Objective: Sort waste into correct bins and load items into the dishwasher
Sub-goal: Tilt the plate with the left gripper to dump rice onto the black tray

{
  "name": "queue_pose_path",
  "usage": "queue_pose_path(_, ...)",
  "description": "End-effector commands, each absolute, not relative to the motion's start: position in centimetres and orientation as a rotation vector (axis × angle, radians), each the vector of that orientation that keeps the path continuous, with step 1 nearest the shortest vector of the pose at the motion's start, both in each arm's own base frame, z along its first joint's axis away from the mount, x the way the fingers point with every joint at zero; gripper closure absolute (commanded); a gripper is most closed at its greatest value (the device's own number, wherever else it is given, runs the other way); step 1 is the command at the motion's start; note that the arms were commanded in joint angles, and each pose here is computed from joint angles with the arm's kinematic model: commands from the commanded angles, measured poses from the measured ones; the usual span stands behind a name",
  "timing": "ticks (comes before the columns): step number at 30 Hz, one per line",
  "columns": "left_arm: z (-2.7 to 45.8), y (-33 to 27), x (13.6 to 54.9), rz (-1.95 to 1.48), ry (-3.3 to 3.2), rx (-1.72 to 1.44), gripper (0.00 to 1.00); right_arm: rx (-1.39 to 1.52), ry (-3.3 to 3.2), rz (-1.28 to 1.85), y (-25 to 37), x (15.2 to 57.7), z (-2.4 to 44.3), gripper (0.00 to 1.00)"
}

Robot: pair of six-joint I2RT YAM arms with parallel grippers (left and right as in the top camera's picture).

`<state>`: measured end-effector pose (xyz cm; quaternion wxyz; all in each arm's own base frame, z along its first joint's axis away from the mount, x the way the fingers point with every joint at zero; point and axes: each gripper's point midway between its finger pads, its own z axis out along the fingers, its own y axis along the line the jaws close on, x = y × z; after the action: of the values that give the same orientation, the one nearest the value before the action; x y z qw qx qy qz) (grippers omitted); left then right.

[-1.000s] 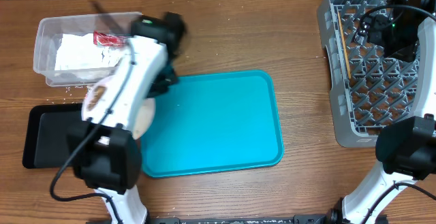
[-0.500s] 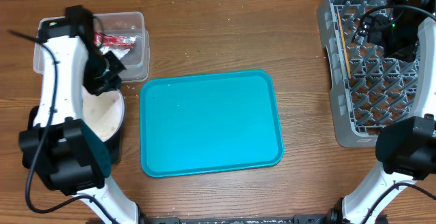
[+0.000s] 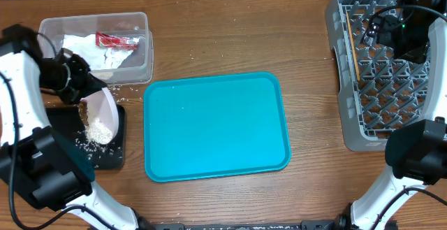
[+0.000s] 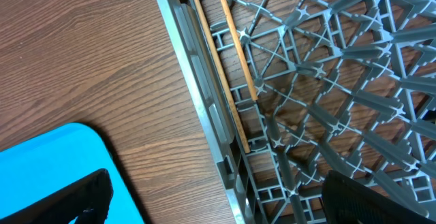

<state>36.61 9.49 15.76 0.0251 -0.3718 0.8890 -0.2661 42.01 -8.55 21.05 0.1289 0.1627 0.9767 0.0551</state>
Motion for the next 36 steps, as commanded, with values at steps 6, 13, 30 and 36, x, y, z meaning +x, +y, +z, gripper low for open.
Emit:
queue_pose_path(6,19.7,10.9,36.2,-1.063,2.569,-1.09,0.96,0.479,2.831,0.151,-8.7,42.1,21.2,0.0)
queue_pose_path(13,21.9,12.5,35.7,-1.252,2.397,-1.085,0.96,0.479,2.831,0.151,-8.7,42.1,21.2,0.0)
queue_pose_path(30,23.6,16.3,32.8,-1.341,2.22,-1.149,0.96,0.479,2.831,0.151,-8.7,42.1,21.2,0.0)
queue_pose_path(36,23.6,16.2,32.7,-1.34,2.225,-1.135,0.96,0.479,2.831,0.151,-8.7,42.1,21.2,0.0)
